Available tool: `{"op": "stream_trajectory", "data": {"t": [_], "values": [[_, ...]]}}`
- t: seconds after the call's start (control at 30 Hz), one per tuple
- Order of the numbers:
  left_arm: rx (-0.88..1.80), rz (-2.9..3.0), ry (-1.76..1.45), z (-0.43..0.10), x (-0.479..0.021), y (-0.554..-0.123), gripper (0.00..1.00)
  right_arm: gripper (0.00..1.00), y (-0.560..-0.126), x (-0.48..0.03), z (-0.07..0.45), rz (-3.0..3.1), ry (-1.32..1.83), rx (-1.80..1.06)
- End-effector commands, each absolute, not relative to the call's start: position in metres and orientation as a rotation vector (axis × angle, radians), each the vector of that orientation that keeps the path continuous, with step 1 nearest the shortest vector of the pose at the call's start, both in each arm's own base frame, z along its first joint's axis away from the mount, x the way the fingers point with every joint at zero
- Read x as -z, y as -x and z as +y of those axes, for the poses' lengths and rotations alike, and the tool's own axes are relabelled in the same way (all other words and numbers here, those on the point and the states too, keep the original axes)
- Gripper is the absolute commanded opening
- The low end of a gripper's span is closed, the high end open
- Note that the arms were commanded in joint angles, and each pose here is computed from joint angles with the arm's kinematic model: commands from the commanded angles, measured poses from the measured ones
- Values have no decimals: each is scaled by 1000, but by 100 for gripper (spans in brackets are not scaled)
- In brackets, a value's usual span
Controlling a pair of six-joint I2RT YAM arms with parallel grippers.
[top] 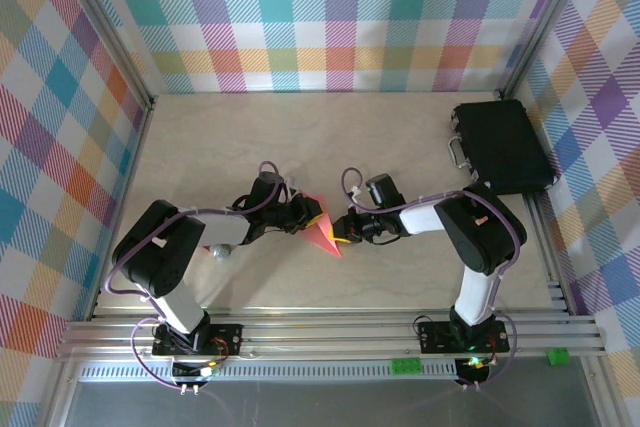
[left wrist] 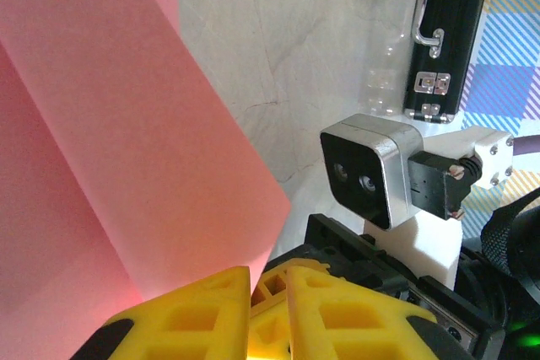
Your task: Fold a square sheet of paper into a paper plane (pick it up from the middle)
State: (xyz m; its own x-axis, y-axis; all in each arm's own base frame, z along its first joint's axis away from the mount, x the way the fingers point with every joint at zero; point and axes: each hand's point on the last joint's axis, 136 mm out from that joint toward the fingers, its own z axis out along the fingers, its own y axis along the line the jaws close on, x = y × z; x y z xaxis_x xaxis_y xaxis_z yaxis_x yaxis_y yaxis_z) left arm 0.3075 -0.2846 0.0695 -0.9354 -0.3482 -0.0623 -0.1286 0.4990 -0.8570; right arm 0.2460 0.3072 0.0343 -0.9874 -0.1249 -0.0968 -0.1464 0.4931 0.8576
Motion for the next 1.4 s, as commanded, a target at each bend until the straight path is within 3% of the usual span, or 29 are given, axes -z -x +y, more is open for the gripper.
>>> {"op": "stream_trajectory", "data": {"t": [0.0, 0.37, 0.57, 0.73, 0.97, 1.37], "values": [[1447, 2528, 404, -287, -63, -305, 19, 3, -239, -32, 308, 2704, 241, -1637], [1391, 2595, 429, -291, -42, -307, 13, 5, -238, -25, 303, 2738, 219, -1614], [1323, 2638, 458, -285, -32, -306, 12, 22, -239, -31, 298, 2741, 251, -1544], [1320, 2638, 461, -285, -32, -306, 11, 28, -235, -35, 293, 2748, 306, -1489], [1314, 2637, 477, -284, -32, -308, 11, 31, -225, -35, 294, 2757, 411, -1450], [1325, 2635, 473, -286, -35, -307, 11, 32, -230, -32, 298, 2774, 548, -1089]]}}
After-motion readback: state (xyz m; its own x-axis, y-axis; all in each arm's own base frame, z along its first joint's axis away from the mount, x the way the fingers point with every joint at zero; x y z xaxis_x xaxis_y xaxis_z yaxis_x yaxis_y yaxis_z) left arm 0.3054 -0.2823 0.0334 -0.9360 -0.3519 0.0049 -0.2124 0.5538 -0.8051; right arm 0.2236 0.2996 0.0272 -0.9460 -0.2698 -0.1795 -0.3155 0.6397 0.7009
